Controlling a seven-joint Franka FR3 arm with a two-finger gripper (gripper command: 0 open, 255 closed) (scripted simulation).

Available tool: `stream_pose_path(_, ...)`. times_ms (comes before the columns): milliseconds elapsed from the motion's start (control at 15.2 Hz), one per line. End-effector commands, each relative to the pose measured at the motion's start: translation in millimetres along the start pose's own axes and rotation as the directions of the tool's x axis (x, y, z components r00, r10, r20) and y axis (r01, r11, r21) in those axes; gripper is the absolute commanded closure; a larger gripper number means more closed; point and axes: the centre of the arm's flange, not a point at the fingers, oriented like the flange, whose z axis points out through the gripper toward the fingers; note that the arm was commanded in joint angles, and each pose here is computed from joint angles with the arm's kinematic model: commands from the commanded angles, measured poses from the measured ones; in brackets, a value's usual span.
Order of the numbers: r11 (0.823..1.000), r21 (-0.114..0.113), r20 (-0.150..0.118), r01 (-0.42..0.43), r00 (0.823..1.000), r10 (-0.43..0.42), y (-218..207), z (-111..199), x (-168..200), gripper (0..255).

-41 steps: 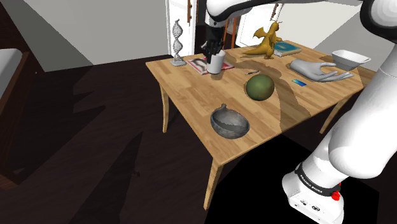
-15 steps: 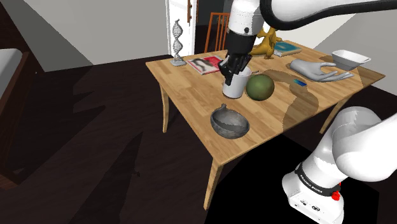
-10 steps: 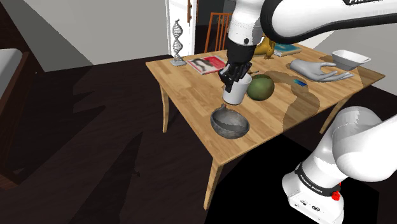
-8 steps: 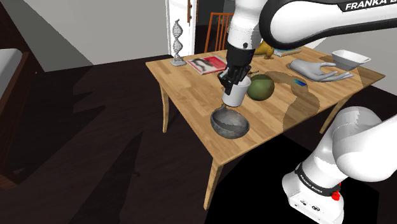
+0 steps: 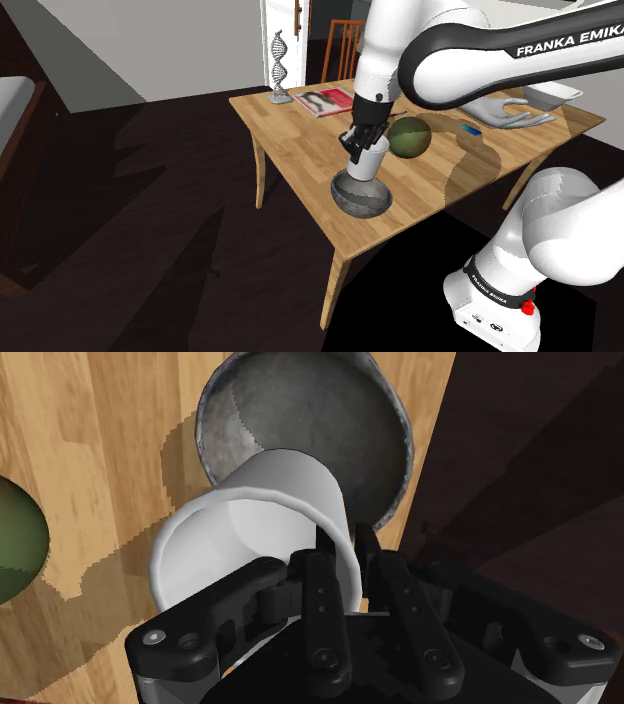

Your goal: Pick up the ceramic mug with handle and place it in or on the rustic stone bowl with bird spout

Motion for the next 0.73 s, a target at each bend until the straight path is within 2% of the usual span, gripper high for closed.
stream_pose_path(0,1.0,0.0,-0.001,0.0,1.0,0.0,-0.2,10.0,-0.7,255)
stream_pose_path(66,1.0,0.0,-0.001,0.0,1.0,0.0,-0.8,19.0,-1.5,255)
stream_pose_path(594,1.0,0.0,-0.001,0.0,1.0,0.0,-0.8,19.0,-1.5,255)
stream_pose_path(660,1.0,0.0,-0.001,0.0,1.0,0.0,-0.8,19.0,-1.5,0)
